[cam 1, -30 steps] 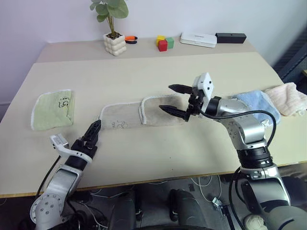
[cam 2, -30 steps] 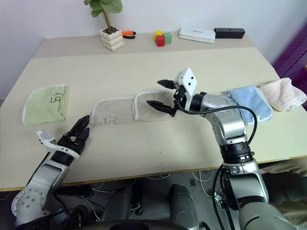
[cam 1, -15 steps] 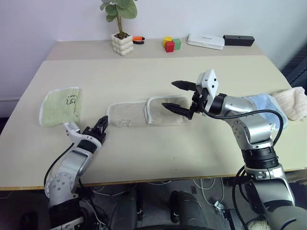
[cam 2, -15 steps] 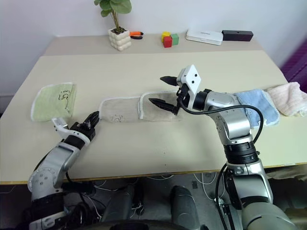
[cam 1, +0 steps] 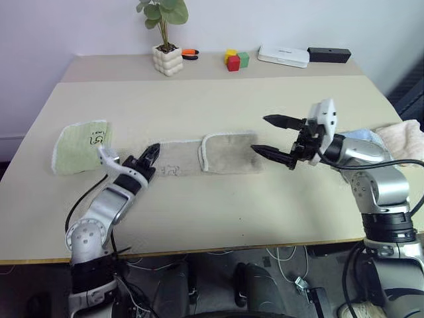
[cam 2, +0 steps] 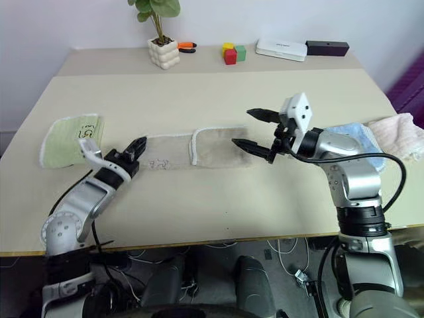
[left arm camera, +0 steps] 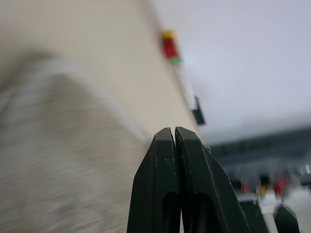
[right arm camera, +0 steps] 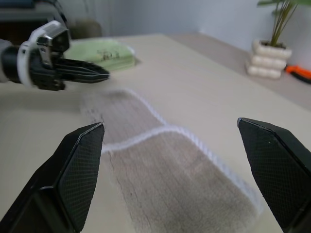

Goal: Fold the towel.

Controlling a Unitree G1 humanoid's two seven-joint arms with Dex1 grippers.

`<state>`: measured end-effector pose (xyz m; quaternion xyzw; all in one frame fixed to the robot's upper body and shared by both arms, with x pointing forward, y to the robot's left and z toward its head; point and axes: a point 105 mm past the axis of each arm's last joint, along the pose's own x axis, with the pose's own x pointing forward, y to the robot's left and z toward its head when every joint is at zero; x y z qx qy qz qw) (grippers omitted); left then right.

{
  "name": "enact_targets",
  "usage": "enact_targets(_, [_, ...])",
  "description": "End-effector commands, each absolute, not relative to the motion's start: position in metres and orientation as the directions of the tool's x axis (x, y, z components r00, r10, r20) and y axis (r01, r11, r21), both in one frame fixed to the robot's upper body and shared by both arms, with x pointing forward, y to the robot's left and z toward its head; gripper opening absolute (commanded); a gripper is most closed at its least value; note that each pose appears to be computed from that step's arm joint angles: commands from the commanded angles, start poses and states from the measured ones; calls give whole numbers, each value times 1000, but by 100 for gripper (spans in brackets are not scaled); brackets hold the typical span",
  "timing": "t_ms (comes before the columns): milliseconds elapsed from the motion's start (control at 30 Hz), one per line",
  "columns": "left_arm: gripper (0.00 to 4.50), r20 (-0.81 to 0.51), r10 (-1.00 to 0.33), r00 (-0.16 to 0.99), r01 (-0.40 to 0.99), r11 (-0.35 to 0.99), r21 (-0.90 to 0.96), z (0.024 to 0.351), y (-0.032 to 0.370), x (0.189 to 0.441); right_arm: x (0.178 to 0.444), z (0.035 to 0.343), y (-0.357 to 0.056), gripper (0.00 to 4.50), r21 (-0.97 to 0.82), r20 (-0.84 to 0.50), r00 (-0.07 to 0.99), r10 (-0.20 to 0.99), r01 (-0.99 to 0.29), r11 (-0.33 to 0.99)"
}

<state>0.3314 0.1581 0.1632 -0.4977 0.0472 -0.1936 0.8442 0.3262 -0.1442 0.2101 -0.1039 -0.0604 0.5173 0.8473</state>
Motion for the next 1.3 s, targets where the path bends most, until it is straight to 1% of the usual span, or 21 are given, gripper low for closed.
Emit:
enact_targets(33, [7,189,-450,873,412,474,-778,189,141,331,319,220,-145,450,-270,15,438,899,-864,426])
enact_targets(133, [7,217,-549,807,522,494,-695,201,117,336,320,221,-148,450,-268,18,460,888,-853,448])
enact_targets(200, [7,207,-585,784,557,516,-651,203,104,343,322,220,-150,450,-266,17,470,882,-849,457])
enact_targets(267, [7,209,-558,803,531,512,-675,204,106,350,320,221,-151,450,-275,10,476,880,-844,460])
enact_targets(367, [7,209,-504,838,470,471,-746,197,119,349,319,221,-153,450,-290,0,496,868,-831,474])
enact_targets(400, [29,188,-481,856,431,464,-774,191,123,346,319,221,-152,450,-283,5,499,866,-830,480])
enact_targets(467, [89,154,-413,898,357,478,-802,184,134,339,318,221,-150,450,-275,12,500,866,-831,484])
enact_targets(500, [143,131,-348,928,302,501,-811,180,144,335,318,221,-149,450,-272,18,500,866,-831,485])
enact_targets(567, [247,104,-273,956,240,530,-813,177,157,328,319,220,-147,450,-271,21,500,866,-831,486])
enact_targets(633, [344,75,-249,966,202,535,-820,173,162,323,320,219,-147,450,-272,20,501,865,-830,487])
enact_targets(667, [407,71,-230,971,185,524,-831,173,166,320,323,218,-146,450,-274,17,500,866,-831,485])
enact_targets(700, [445,68,-216,974,173,516,-839,172,168,317,325,217,-145,450,-276,14,499,867,-831,483])
enact_targets(800, [445,12,-105,994,59,464,-884,163,184,313,329,218,-141,450,-275,20,483,875,-839,470])
enact_targets(867, [445,-18,-86,996,19,415,-909,158,188,308,330,218,-140,450,-279,21,474,880,-843,460])
enact_targets(933, [445,-78,-58,995,-49,398,-916,150,190,303,333,218,-140,450,-279,18,469,883,-845,455])
enact_targets(1067, [445,-123,-48,991,-102,312,-945,141,187,292,336,218,-140,450,-288,13,459,888,-849,443])
enact_targets(1200, [445,-171,-48,984,-154,255,-955,128,186,286,337,216,-139,450,-289,12,455,890,-851,439])
enact_targets(1300, [445,-163,-74,984,-141,243,-960,129,184,283,336,213,-138,450,-285,8,452,892,-854,435])
